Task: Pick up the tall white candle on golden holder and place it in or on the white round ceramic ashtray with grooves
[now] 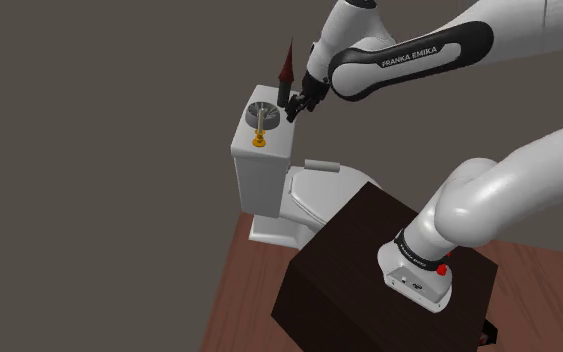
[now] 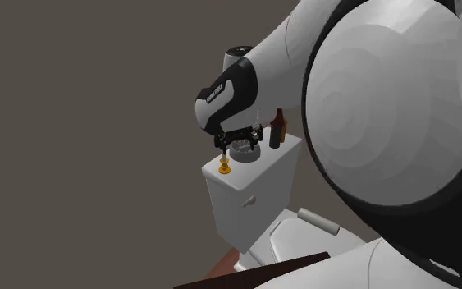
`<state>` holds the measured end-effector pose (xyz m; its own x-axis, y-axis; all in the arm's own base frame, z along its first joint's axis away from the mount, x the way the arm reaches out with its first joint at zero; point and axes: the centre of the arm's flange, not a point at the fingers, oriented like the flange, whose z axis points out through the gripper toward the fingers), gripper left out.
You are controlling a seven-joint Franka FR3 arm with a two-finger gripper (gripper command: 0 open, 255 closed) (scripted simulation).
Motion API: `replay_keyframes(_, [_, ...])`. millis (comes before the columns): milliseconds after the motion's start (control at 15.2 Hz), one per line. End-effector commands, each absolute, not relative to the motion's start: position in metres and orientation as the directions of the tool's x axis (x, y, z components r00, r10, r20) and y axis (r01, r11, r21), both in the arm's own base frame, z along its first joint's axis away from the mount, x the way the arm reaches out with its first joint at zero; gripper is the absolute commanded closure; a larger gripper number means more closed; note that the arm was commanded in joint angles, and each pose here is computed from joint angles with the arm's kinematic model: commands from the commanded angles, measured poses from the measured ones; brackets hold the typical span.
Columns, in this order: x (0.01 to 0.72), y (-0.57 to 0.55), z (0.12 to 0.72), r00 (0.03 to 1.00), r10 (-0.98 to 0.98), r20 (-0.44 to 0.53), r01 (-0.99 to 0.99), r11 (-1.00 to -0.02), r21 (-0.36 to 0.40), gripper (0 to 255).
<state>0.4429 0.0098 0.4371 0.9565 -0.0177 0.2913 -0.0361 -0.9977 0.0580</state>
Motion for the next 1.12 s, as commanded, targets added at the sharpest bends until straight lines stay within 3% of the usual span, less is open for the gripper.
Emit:
replay_keyframes(0, [0.459, 0.012, 0.422, 0.948, -0.01, 0.318, -0.027, -0.998, 0.049, 0])
replay_keyframes(594, [0.542, 0.02, 0.353, 0.908, 0.018, 0.418, 0.014, -1.0, 0.012, 0])
replay_keyframes(1056, [0.555, 0.02, 0.324, 0.908, 0.018, 0.419, 0.014, -1.0, 0.012, 0])
